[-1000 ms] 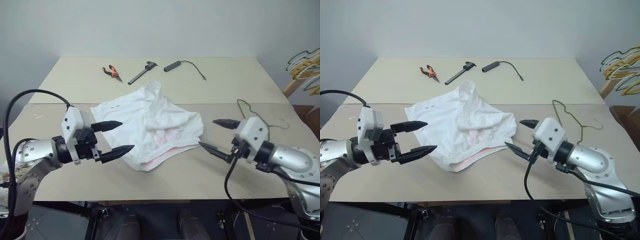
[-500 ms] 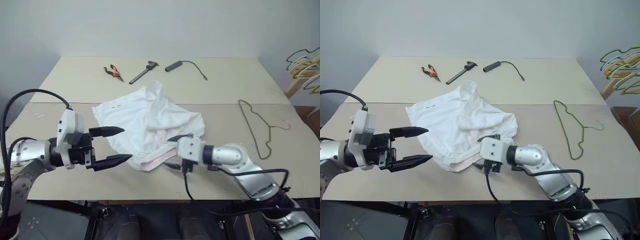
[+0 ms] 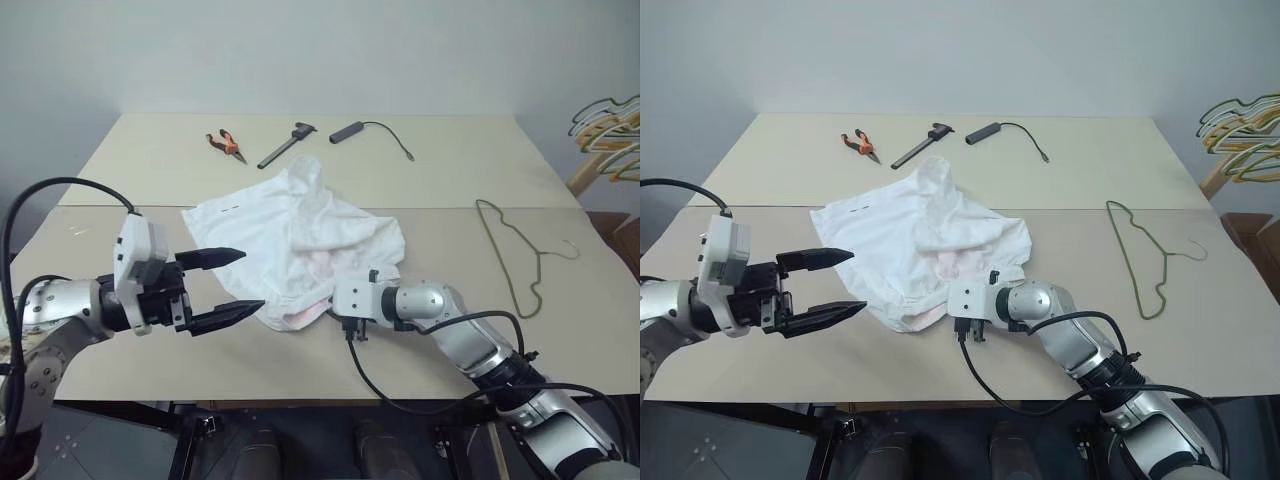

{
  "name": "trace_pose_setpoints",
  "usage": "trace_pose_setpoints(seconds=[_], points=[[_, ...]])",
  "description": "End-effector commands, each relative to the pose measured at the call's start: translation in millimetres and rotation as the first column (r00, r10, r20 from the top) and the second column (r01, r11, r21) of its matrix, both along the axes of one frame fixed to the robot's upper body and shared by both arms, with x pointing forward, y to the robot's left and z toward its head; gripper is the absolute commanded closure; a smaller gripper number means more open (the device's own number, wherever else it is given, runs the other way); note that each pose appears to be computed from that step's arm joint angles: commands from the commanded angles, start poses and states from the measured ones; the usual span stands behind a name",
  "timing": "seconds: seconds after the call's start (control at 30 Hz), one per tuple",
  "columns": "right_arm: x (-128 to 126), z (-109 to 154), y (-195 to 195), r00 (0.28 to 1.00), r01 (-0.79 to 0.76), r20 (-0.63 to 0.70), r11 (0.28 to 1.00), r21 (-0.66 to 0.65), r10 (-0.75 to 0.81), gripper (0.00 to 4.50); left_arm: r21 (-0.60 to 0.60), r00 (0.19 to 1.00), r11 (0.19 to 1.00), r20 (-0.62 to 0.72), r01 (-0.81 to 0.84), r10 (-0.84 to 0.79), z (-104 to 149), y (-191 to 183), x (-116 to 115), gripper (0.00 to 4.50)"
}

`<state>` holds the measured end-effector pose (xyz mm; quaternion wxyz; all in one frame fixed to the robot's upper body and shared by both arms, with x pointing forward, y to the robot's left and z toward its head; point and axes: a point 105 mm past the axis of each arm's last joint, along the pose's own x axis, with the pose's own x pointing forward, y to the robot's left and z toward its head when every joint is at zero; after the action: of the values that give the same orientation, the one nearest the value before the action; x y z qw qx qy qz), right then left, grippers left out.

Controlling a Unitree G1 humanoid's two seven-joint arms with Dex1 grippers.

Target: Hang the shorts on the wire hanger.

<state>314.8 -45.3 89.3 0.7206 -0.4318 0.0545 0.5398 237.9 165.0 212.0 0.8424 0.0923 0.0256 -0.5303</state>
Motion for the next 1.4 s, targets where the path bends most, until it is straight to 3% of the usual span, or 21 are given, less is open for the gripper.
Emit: trace_pose_setpoints(seconds=[0.03, 0.37, 0.47, 0.6, 0.8, 0.93, 1.1, 1.33, 1.4], points=[[13.4, 3.1, -21.6, 0.998, 0.016, 0.058, 0.998, -0.067, -0.012, 4.46, -0.011, 0.999, 1.000, 0.043, 0.020, -0.019, 8.8, -5.3, -1.9, 0.00], [64.7, 52.9, -140.0, 0.952, 0.223, 0.260, 0.950, -0.216, -0.164, 4.46, -0.020, 0.998, 1.000, 0.055, 0.010, -0.009, 7.2, -9.5, 0.5, 0.00], [70.9, 60.2, -155.5, 0.928, 0.268, 0.327, 0.932, -0.243, -0.181, 4.46, -0.022, 0.998, 1.000, 0.057, 0.014, -0.013, 7.6, -10.4, 1.8, 0.00], [45.7, 60.0, -149.3, 0.963, 0.176, 0.238, 0.961, -0.212, -0.124, 3.49, -0.019, 0.998, 1.000, 0.065, 0.021, -0.019, 9.0, -10.7, 4.9, 0.00], [32.8, 57.9, -167.5, 0.936, 0.249, 0.320, 0.920, -0.302, -0.148, 1.39, -0.009, 0.998, 1.000, 0.063, 0.027, -0.026, 7.6, -10.7, 5.2, 0.00], [3.6, 69.5, -153.4, 0.952, 0.193, 0.280, 0.950, -0.248, -0.120, 0.01, 0.014, 0.998, 1.000, 0.058, 0.020, -0.021, 3.5, -6.7, 4.6, 0.00], [-23.7, 52.1, -125.3, 0.972, 0.126, 0.226, 0.958, -0.257, -0.067, 0.01, 0.044, 0.998, 0.999, 0.064, 0.011, -0.014, -2.6, -5.1, 8.5, 0.00], [-2.8, 31.7, -107.5, 0.926, 0.279, 0.330, 0.922, -0.268, -0.184, 0.01, 0.180, 0.997, 0.983, 0.077, -0.023, 0.010, -25.5, 7.8, 18.4, 0.00], [-0.4, 27.4, -108.6, 0.924, 0.283, 0.343, 0.906, -0.314, -0.170, 0.39, 0.234, 0.996, 0.971, 0.089, -0.038, 0.018, -33.6, 14.9, 26.5, 0.00]])
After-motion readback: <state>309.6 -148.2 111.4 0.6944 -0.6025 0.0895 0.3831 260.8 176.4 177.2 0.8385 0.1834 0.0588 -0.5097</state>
